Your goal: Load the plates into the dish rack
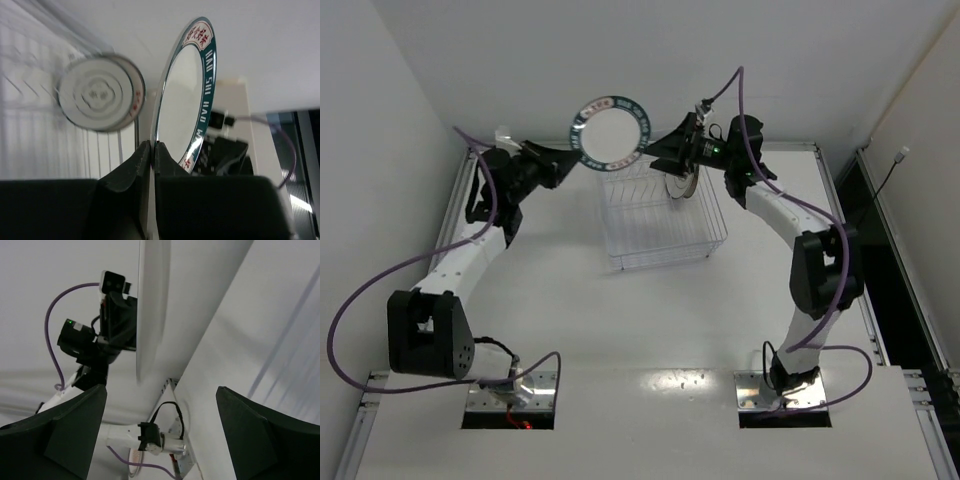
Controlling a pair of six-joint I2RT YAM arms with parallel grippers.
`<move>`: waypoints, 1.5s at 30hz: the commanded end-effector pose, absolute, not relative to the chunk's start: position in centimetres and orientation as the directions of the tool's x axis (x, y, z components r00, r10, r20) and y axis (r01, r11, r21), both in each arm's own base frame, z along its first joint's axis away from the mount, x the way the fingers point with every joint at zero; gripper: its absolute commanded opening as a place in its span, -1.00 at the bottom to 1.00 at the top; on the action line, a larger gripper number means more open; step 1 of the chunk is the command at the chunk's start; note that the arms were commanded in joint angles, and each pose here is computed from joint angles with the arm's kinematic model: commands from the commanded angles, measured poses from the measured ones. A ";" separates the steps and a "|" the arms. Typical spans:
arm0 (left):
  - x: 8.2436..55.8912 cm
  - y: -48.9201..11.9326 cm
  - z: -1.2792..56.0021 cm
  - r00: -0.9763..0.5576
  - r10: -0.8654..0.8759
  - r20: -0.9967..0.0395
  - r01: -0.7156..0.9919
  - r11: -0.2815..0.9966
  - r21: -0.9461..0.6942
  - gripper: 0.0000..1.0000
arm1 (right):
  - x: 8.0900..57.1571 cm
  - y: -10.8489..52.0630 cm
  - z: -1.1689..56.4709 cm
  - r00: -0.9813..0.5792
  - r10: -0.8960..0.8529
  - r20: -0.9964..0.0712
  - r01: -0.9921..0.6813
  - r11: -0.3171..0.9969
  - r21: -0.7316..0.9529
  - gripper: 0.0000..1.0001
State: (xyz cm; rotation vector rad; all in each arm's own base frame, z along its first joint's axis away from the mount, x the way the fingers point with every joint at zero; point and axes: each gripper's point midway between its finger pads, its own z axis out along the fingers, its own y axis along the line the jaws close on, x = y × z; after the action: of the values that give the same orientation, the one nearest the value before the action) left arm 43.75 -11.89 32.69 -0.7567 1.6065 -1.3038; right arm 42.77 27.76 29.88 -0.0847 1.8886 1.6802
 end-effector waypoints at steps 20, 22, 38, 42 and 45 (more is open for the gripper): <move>41.1 -8.3 32.5 -0.367 -0.768 -0.526 -0.124 0.601 -0.790 0.81 | 54.0 17.1 28.5 -0.518 -0.009 -0.855 -0.033 0.999 0.009 -1.00; 40.5 -7.5 33.0 -0.335 -0.759 -0.558 -0.132 0.624 -0.770 0.86 | 54.8 16.6 27.1 -0.519 -0.077 -0.851 0.011 0.995 -0.097 -1.00; 39.3 -5.7 34.3 -0.297 -0.667 -0.683 -0.132 0.737 -0.663 1.00 | 57.3 17.8 11.9 -0.707 -0.140 -0.694 -0.056 0.988 -0.141 -1.00; 39.5 -5.9 34.0 -0.309 -0.673 -0.672 -0.136 0.731 -0.669 1.00 | 57.4 18.3 10.3 -0.726 -0.136 -0.674 -0.091 0.991 -0.102 -0.30; 39.6 -6.1 33.2 -0.328 -0.672 -0.664 -0.143 0.730 -0.668 1.00 | 57.4 18.4 12.3 -0.705 -0.108 -0.701 -0.074 0.994 -0.078 0.09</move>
State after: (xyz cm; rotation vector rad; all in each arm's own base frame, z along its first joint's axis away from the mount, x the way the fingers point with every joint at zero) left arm 39.72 -5.75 31.71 -0.6656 1.8865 -0.5977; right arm 57.04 19.20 10.18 -0.1460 2.3945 -0.0538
